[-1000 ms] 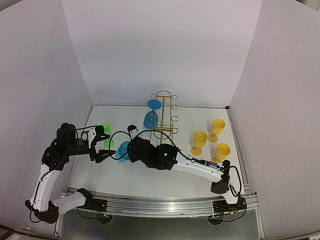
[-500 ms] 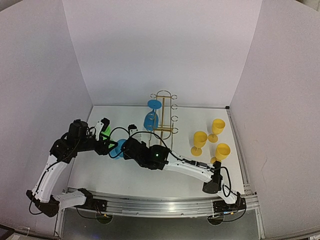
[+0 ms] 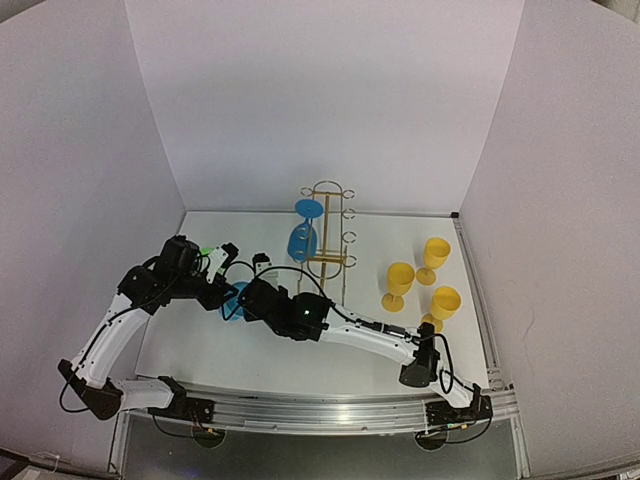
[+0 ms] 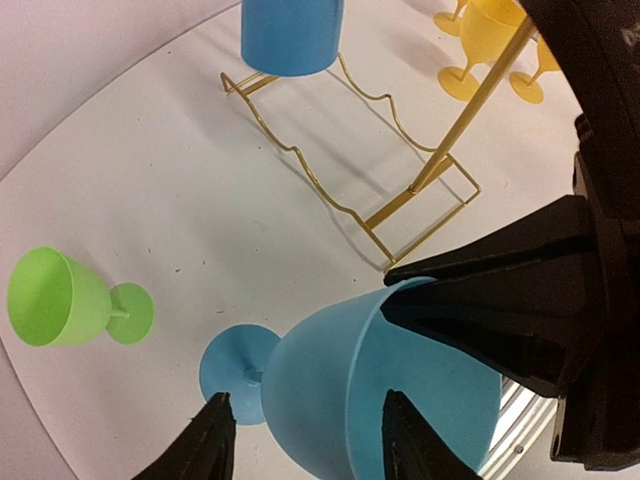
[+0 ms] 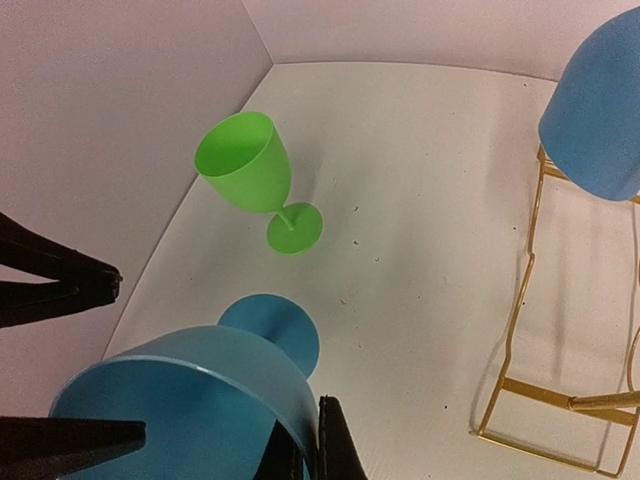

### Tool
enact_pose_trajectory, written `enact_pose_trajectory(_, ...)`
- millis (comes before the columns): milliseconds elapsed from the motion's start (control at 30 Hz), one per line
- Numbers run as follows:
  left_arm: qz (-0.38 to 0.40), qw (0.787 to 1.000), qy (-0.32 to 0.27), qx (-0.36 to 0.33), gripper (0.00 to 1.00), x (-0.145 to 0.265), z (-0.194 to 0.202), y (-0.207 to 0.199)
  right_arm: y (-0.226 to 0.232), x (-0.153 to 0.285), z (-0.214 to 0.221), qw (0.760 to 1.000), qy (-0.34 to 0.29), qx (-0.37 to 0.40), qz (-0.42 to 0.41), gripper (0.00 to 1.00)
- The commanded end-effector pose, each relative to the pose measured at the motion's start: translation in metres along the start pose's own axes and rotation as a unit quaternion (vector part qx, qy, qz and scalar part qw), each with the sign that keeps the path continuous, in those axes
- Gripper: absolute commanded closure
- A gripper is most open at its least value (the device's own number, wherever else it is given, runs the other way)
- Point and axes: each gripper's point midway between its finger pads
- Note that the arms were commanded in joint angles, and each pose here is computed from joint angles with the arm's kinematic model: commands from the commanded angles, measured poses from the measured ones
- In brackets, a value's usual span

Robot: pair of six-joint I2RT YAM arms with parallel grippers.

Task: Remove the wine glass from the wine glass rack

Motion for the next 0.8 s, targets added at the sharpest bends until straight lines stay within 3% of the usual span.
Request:
enact_pose_trajectory(0, -0.03, 0.999, 0.019, -0.028, 0.6, 0.002, 0.001, 0.01, 0.018, 0.009, -0.02, 0.999, -0.027, -0.016, -0.035, 1.0)
enact_pose_trajectory(133, -0.034, 0.997, 0.056, -0.037, 0.72, -0.011, 0.017, 0.014, 0.017, 0.006, -0.017, 0.999, -0.027, -0.015, -0.033, 1.0)
enact_pose_trajectory(400, -0.013, 0.996, 0.076, -0.048, 0.98, -0.025, 0.029, 0.01, 0.011, -0.002, -0.007, 0.999, -0.01, -0.029, -0.032, 1.0)
enact_pose_trajectory(600, -0.009, 0.996, 0.086, -0.032, 1.0, -0.035, 0.033, 0.01, 0.012, -0.004, -0.005, 0.999, -0.004, -0.028, -0.04, 1.0)
enact_pose_trajectory(700, -0.025, 0.994, 0.098, -0.03, 1.0, -0.038, 0.042, 0.017, 0.018, -0.001, -0.009, 0.998, -0.006, -0.014, -0.059, 0.73)
enact_pose_trajectory(767, -0.042, 0.994, 0.1, -0.029, 1.0, -0.039, 0.046, 0.027, 0.022, 0.004, -0.013, 0.997, -0.007, -0.004, -0.071, 0.61)
Point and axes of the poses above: each gripper's point midway between its finger pads, its own x axis back along the fingers, its own y axis along the line the jaws close on, z = x × y, and after that the axes turned 5 degrees about x, right-handed
